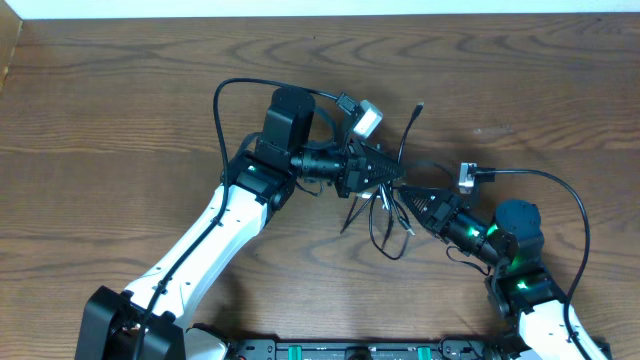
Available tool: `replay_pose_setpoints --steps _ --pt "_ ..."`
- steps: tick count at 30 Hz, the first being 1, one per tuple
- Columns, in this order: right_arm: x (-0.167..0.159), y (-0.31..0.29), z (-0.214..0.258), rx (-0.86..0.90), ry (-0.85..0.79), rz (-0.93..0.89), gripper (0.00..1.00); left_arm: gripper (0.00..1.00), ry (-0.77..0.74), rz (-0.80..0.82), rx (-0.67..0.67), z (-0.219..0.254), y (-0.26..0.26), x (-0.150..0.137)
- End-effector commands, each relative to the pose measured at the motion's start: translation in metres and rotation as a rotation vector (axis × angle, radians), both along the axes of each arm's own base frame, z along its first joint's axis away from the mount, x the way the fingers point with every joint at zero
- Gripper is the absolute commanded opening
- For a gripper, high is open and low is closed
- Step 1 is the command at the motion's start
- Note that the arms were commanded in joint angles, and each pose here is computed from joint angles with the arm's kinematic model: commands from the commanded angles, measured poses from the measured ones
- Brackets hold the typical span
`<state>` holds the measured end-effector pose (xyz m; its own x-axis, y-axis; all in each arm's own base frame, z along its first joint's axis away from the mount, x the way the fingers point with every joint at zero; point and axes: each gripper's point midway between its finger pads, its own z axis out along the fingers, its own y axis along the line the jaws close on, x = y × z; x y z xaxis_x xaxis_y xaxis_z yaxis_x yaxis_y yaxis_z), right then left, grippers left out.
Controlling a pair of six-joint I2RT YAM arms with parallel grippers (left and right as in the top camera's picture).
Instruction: Untangle cables
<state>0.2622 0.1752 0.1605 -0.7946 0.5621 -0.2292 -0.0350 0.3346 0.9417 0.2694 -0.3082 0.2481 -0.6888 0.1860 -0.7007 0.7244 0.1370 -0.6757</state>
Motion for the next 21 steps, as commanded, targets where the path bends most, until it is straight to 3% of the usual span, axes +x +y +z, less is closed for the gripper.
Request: replay_pose_setpoints --steps 1,10,14,17,21 --pt "0.006 -0.005 -0.004 -0.179 -0.170 0.022 0.51 0.07 0.077 0.162 0.038 0.001 0.004 0.022" --pt "0.007 -0.037 -0.052 -0.446 -0.097 -0.064 0.82 0.07 0.423 0.731 0.073 -0.022 0.037 0.090" --pt "0.003 -0.042 -0.052 -0.464 -0.075 -0.070 0.85 0.07 0.521 0.944 0.044 -0.029 0.057 0.110" --pt "-0.006 -0.043 -0.050 -0.461 -0.042 -0.061 0.86 0.07 0.702 1.136 0.003 -0.043 0.077 0.118" --pt "-0.026 -0.025 -0.045 -0.290 0.085 0.002 0.85 0.07 0.922 1.258 -0.031 -0.060 0.088 0.113"
